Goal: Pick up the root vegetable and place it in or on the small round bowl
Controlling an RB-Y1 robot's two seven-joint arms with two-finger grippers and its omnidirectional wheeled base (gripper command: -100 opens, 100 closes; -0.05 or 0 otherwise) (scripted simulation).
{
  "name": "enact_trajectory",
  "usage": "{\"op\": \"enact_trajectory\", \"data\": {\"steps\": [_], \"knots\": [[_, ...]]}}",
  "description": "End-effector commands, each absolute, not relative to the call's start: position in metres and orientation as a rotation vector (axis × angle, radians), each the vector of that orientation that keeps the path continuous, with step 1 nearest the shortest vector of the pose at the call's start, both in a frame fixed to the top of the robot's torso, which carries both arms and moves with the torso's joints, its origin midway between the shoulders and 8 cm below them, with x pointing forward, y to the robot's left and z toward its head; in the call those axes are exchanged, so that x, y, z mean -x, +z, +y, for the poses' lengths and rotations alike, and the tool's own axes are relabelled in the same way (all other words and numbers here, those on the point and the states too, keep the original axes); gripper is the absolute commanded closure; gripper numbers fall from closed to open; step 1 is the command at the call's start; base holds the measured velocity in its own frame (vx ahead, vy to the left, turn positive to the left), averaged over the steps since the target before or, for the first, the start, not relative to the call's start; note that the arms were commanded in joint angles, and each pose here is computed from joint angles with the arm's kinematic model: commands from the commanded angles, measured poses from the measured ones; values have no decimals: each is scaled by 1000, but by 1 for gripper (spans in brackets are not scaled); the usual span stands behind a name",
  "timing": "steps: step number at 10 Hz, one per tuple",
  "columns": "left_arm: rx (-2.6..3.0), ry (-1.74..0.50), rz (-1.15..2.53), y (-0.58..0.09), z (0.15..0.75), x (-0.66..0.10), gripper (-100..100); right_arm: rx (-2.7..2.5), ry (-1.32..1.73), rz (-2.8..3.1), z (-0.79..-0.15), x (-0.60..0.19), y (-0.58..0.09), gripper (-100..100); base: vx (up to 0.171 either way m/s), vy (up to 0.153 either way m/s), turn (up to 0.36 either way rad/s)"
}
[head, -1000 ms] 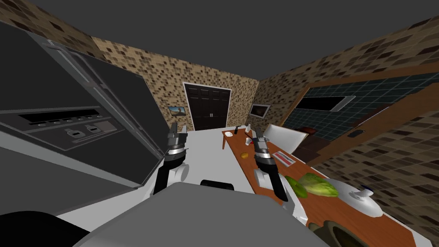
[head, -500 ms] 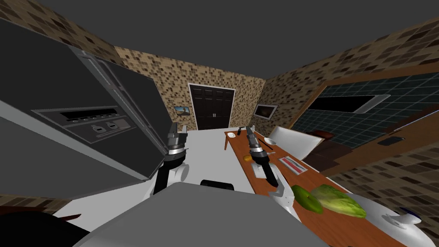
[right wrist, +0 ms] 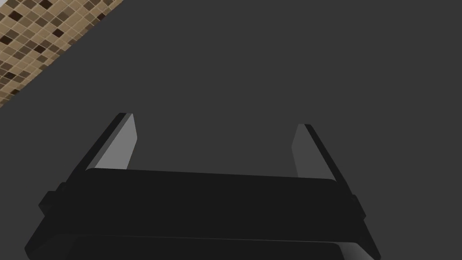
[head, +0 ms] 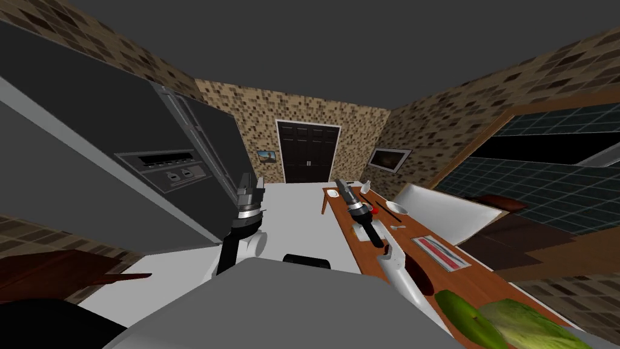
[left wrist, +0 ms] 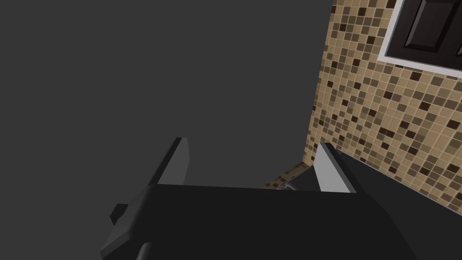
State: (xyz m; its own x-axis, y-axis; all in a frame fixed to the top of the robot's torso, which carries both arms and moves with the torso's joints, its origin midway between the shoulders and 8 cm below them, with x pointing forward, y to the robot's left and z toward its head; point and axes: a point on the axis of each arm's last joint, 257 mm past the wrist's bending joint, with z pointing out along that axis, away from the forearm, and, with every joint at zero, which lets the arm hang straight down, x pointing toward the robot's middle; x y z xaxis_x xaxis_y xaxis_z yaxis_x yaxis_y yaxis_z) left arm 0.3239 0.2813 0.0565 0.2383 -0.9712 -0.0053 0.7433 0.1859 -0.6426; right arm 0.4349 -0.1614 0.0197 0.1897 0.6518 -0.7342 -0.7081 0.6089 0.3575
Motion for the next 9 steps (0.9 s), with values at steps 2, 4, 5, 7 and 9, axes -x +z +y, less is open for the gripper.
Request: {"op": "enact_trajectory", "data": {"steps": [2, 4, 5, 7, 9], "knots": [[587, -1271, 467, 56, 281, -324, 0, 238, 855, 1052, -142, -452, 2, -100, 68, 25, 287], [587, -1270, 467, 56, 281, -324, 0, 347, 780, 1083, -137, -461, -9, -100, 58, 19, 135], [587, -1271, 467, 56, 281, -324, 0, 351, 771, 1093, -139, -463, -13, -100, 43, 11, 130], [587, -1271, 467, 56, 281, -324, 0, 504, 667, 1128, -134, -475, -31, -100, 59, 19, 331], [587, -1270, 467, 56, 281, -324, 0, 605, 575, 1175, -143, -486, -53, -100, 62, 11, 162]]}}
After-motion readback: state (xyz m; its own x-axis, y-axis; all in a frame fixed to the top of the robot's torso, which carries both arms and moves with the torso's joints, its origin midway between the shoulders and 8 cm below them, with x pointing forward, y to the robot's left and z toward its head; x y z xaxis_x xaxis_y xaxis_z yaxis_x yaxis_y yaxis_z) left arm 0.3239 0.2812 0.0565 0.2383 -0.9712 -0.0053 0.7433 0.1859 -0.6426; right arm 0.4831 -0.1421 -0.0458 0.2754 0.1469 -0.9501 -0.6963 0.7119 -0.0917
